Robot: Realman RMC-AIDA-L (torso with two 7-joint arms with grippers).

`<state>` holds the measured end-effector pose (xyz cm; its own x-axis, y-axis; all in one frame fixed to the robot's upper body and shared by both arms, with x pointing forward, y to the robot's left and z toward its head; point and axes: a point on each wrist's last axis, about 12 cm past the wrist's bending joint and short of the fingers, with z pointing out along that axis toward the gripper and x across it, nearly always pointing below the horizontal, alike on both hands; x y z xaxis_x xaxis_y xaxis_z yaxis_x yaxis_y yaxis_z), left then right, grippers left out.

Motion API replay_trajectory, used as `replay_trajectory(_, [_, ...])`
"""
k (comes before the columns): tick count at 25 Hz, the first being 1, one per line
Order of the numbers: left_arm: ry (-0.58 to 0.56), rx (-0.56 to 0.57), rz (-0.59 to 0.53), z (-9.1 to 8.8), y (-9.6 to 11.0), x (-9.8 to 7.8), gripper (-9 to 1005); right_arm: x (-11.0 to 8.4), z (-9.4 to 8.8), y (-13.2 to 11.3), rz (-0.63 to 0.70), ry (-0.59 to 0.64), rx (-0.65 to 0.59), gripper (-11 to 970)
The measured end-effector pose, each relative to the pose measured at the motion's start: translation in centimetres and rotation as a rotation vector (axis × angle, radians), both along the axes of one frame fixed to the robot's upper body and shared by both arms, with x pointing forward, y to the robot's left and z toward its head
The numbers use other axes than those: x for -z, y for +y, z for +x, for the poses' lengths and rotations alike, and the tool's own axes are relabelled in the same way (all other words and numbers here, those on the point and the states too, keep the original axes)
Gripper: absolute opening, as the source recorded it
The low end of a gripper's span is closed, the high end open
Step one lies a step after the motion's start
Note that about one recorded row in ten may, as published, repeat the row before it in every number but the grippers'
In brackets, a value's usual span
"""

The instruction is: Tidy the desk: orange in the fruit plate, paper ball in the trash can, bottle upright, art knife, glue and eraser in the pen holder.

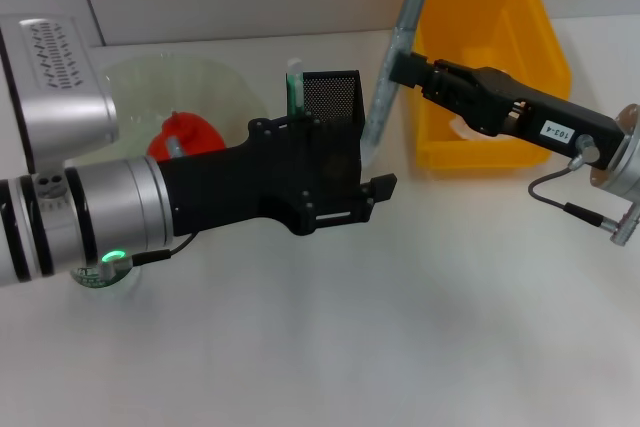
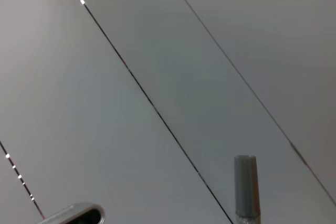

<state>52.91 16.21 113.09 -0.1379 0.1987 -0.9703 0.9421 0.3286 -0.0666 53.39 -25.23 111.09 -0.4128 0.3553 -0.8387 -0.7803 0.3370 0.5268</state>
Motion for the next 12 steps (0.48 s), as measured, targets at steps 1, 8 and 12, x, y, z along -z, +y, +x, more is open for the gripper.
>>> replay_trajectory(1, [0.005,-0.004,-0.001,0.1,-0.13,-0.03,769,0.01,0.03,0.09,-0.005,-0.002,-0.004,108])
replay_trajectory(8, [0.053,-0.034,-0.013,0.57,-0.45,-0.16,769,-0.02,0.22,0.66,-0.038,-0.026,-0.026,108])
replay_trajectory(12, [0.076,-0.046,-0.016,0.68,-0.37,-0.04,769,-0.06,0.26,0.78,-0.051,-0.041,-0.028,108])
